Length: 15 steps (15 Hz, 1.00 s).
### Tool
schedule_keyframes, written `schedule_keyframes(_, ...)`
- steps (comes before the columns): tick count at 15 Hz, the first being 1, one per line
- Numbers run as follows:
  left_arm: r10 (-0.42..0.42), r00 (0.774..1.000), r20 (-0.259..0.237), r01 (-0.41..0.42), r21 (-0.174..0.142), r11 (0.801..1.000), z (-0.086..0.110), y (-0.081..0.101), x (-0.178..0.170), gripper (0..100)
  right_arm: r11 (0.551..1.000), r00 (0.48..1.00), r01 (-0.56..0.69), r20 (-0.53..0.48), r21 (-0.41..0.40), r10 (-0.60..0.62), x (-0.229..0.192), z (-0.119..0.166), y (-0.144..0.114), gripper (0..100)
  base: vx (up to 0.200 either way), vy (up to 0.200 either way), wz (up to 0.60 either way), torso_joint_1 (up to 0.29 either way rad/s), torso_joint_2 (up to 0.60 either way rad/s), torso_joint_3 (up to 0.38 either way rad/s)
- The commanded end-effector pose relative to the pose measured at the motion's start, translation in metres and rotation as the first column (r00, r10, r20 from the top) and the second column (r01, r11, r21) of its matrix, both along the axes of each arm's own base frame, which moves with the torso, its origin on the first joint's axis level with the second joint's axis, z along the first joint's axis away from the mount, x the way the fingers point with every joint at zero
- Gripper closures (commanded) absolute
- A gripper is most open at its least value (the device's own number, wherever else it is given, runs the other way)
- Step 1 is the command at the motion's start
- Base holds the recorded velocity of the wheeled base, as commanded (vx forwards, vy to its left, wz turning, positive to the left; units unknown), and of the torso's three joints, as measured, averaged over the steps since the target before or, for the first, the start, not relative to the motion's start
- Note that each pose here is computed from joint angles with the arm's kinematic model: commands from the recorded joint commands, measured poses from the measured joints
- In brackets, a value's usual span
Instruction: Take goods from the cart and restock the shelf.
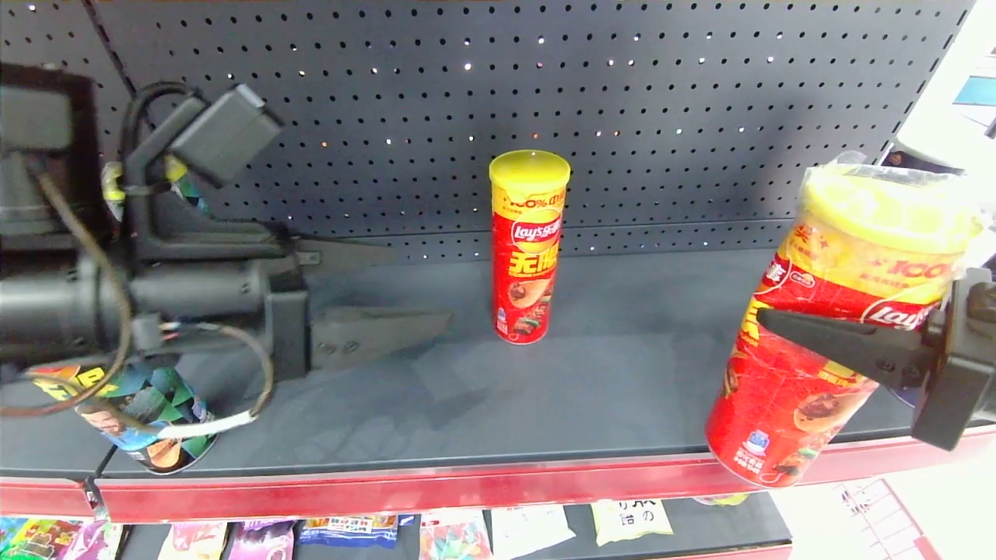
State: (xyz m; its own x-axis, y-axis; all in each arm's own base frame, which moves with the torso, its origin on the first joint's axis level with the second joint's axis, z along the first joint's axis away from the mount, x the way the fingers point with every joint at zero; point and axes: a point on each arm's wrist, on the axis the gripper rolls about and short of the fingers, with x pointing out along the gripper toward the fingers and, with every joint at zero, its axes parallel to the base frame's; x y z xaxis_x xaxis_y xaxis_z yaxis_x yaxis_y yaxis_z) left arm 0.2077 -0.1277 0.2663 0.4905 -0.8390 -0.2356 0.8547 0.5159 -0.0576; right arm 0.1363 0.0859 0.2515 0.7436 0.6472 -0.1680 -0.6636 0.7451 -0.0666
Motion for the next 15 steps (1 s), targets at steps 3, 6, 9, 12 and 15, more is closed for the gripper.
schedule_keyframes(3, 0.07, 0.998, 0.001, -0.07, 0.04, 0.997, -0.016, -0.058, 0.086, 0, 1.0, 1.0, 0.008, 0.005, 0.005, -0.008, 0.002, 0.002, -0.001, 100, 0.0, 0.0, 0.0, 0.0, 0.0, 0.0)
schedule_keyframes(6, 0.051, 0.999, 0.012, -0.052, 0.051, 0.997, -0.02, -0.07, 0.095, 0, 1.0, 1.0, 0.011, 0.001, 0.021, -0.011, 0.001, 0.004, -0.001, 100, 0.0, 0.0, 0.0, 0.0, 0.0, 0.0)
schedule_keyframes(9, 0.039, 0.999, 0.014, -0.04, 0.05, 0.998, -0.02, -0.077, 0.095, 0, 1.0, 1.0, 0.011, 0.003, 0.024, -0.011, 0.001, 0.005, -0.001, 100, 0.0, 0.0, 0.0, 0.0, 0.0, 0.0)
schedule_keyframes(12, 0.041, 0.999, 0.028, -0.042, 0.048, 0.998, -0.02, -0.087, 0.103, 0, 1.0, 1.0, 0.011, 0.001, 0.023, -0.011, 0.001, 0.004, -0.001, 100, 0.0, 0.0, 0.0, 0.0, 0.0, 0.0)
schedule_keyframes(15, 0.051, 0.997, 0.054, -0.053, 0.036, 0.998, -0.017, -0.098, 0.113, 0, 0.999, 1.0, 0.012, -0.002, 0.03, -0.012, 0.0, 0.004, -0.001, 100, 0.0, 0.0, 0.0, 0.0, 0.0, 0.0)
